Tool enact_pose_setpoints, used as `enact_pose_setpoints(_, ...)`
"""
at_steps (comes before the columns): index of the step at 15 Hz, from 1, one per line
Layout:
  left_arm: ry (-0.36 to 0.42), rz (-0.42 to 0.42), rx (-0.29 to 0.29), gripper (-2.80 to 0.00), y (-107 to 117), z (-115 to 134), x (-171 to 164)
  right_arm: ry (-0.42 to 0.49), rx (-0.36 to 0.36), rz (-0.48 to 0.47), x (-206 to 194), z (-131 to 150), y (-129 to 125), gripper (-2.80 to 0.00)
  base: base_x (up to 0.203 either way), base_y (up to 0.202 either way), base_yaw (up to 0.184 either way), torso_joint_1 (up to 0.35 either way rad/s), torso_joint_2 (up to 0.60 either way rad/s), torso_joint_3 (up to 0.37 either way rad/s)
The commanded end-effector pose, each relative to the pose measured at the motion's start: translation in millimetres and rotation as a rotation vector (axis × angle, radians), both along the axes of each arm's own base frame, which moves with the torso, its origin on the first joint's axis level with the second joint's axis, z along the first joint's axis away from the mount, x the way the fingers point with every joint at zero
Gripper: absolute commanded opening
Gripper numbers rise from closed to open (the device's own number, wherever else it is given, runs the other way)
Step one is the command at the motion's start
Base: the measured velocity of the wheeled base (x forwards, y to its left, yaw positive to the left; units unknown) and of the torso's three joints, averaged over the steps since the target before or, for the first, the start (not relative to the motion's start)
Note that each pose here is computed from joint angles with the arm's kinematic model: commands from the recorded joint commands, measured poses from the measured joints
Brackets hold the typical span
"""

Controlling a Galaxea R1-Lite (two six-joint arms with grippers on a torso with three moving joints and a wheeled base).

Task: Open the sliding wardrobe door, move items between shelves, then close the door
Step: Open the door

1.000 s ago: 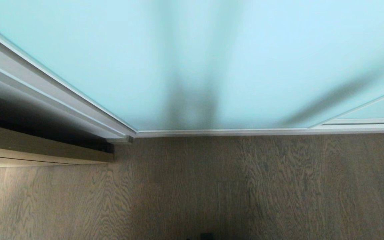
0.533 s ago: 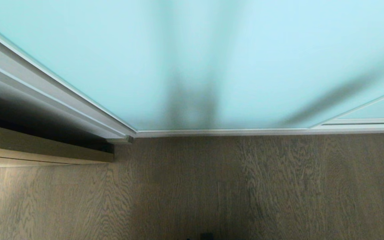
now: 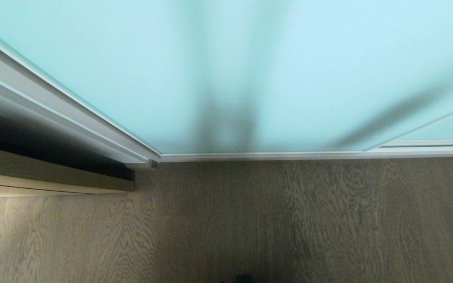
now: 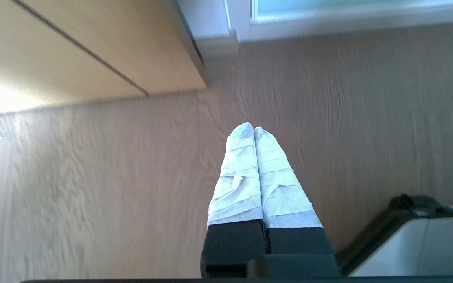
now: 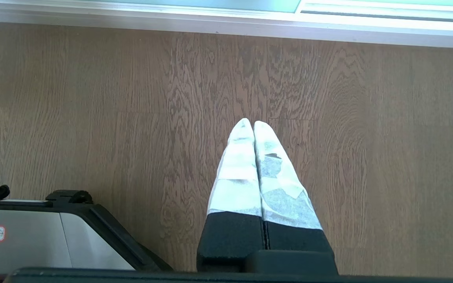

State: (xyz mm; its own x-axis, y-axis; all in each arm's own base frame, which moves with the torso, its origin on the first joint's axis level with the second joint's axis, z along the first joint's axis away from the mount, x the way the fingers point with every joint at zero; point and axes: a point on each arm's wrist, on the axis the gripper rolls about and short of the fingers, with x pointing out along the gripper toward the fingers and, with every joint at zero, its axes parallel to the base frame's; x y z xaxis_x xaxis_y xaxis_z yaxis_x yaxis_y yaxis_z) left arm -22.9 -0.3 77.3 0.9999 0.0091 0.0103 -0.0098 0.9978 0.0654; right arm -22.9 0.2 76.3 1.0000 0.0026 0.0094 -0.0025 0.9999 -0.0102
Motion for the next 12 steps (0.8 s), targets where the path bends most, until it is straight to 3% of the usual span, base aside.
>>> enact_pose_setpoints(1, -0.053, 0.001, 0.007, -2.80, 0.0, 9.9, -2.1, 0.002, -0.001, 0.001, 0.2, 0.2, 0.0, -2.80, 0.000, 0.000, 0.000, 0.000, 0.00, 0.000)
enact_pose_setpoints(4, -0.212, -0.001, 0.009, -2.80, -0.3, 59.4, -21.2, 0.002, -0.001, 0.001, 0.2, 0.2, 0.0, -2.80, 0.000, 0.000, 0.000, 0.000, 0.00, 0.000)
enact_pose_setpoints(6, -0.268, -0.017, 0.013, -2.80, -0.8, 103.8, -32.7, 0.002, -0.001, 0.001, 0.2, 0.2, 0.0, -2.80, 0.000, 0.000, 0.000, 0.000, 0.00, 0.000)
enact_pose_setpoints(9, -0.283, -0.076, 0.017, -2.80, -1.9, 168.7, -10.3, 0.002, -0.001, 0.001, 0.2, 0.2, 0.0, -2.80, 0.000, 0.000, 0.000, 0.000, 0.00, 0.000)
enact_pose_setpoints(11, -0.395, -0.103, 0.028, -2.80, -2.2, 208.3, 12.9, 0.002, -0.001, 0.001, 0.2, 0.2, 0.0, -2.80, 0.000, 0.000, 0.000, 0.000, 0.00, 0.000)
enact_pose_setpoints(12, -0.491, -0.111, 0.039, -2.80, -2.4, 225.9, 22.2, 0.002, -0.001, 0.001, 0.2, 0.2, 0.0, -2.80, 0.000, 0.000, 0.000, 0.000, 0.00, 0.000)
